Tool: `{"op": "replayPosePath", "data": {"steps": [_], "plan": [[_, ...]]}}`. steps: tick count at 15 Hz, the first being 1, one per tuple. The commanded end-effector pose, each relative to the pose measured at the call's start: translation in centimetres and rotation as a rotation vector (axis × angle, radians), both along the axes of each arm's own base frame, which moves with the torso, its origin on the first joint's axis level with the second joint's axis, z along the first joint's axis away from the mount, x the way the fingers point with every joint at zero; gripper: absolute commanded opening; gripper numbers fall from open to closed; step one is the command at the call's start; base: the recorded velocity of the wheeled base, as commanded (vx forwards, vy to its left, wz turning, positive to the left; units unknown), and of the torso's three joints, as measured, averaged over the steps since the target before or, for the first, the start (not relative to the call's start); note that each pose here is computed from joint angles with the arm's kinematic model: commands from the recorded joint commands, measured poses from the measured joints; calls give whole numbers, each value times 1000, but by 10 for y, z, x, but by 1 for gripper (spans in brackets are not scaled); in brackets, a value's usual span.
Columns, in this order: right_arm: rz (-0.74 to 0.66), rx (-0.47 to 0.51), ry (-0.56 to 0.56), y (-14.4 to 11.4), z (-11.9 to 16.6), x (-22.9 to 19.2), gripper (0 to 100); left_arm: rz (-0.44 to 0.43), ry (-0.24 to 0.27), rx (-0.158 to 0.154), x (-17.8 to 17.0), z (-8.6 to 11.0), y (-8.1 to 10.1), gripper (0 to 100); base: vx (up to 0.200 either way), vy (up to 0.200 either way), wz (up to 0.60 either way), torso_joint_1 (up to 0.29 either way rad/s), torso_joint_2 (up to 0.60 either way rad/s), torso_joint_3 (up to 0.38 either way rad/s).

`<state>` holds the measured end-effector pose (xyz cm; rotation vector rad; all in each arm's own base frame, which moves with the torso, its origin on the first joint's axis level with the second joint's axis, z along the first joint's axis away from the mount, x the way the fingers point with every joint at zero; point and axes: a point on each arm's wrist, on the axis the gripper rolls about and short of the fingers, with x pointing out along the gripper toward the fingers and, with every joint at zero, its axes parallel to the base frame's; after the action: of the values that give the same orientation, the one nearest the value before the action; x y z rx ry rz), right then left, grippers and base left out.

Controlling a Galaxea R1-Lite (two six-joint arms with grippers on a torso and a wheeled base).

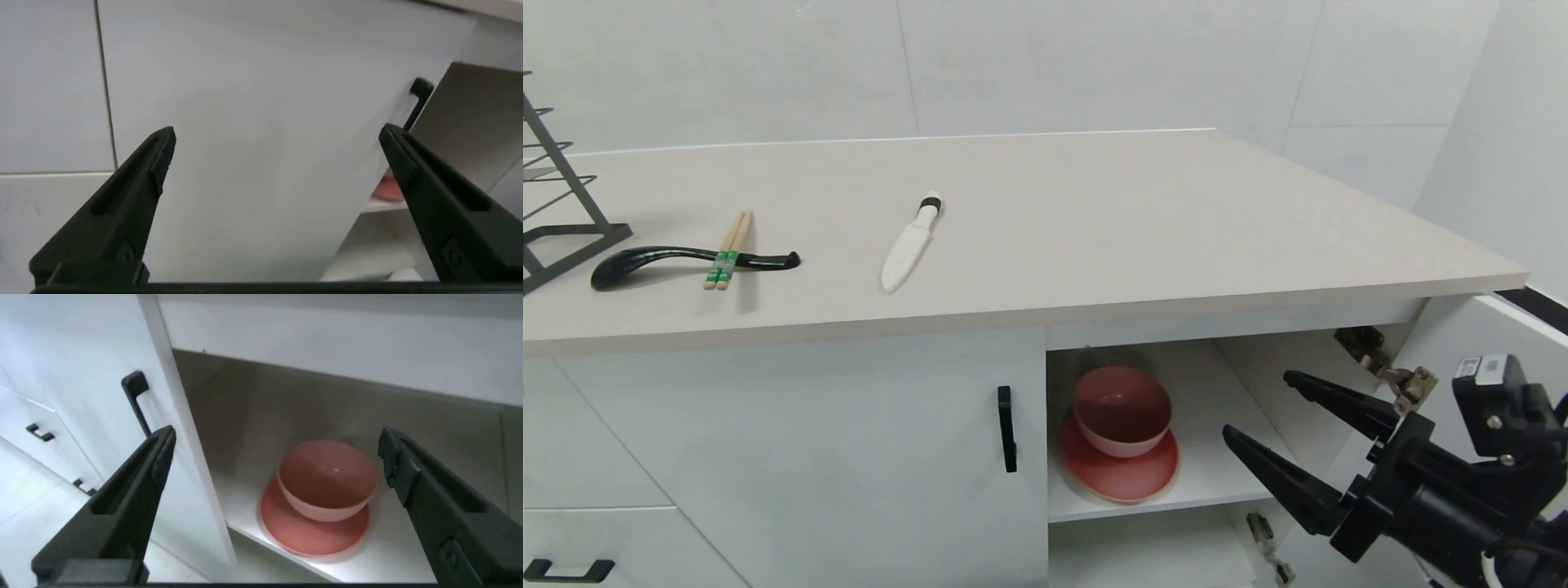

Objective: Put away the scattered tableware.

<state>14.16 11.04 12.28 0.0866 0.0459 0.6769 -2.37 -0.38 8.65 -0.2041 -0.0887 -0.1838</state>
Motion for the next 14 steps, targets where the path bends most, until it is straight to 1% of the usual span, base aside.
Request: {"op": "replayPosePath", "data": {"steps": [1, 2, 3, 4, 5, 6, 7, 8, 13, 14], "plan": [[-23, 22, -34, -6, 7, -1, 100, 3, 33, 1, 0, -3, 0, 100, 0, 0, 0, 0, 0, 0], [-43, 28, -48, -10, 10, -1, 100, 2, 31, 11, 0, -3, 0, 100, 0, 0, 0, 0, 0, 0], [-75, 38, -64, -16, 13, 0, 100, 10, 25, 82, 0, -4, 0, 100, 0, 0, 0, 0, 0, 0], [-94, 39, -69, -19, 14, 1, 100, 16, 21, 129, 1, -4, 0, 100, 0, 0, 0, 0, 0, 0], [-134, 46, -82, -26, 16, 3, 100, 53, 22, 200, 1, -5, 1, 100, 0, 0, 0, 0, 0, 0], [-143, 50, -91, -28, 18, 3, 100, 130, 68, 228, 1, -10, 3, 100, 0, 0, 0, 0, 0, 0], [-143, 55, -107, -30, 21, 0, 100, 181, 107, 221, 1, -12, 4, 100, 0, 0, 0, 0, 0, 0], [-143, 43, -100, -32, 22, -4, 100, 182, 92, 214, 1, -11, 4, 100, 0, 0, 0, 0, 0, 0], [-141, -16, -84, -50, 27, -36, 100, 182, 91, 214, 1, -11, 4, 100, 0, 0, 0, 0, 0, 0], [-144, -71, -46, -59, 22, -50, 100, 183, 89, 212, 1, -11, 4, 100, 0, 0, 0, 0, 0, 0]]}}
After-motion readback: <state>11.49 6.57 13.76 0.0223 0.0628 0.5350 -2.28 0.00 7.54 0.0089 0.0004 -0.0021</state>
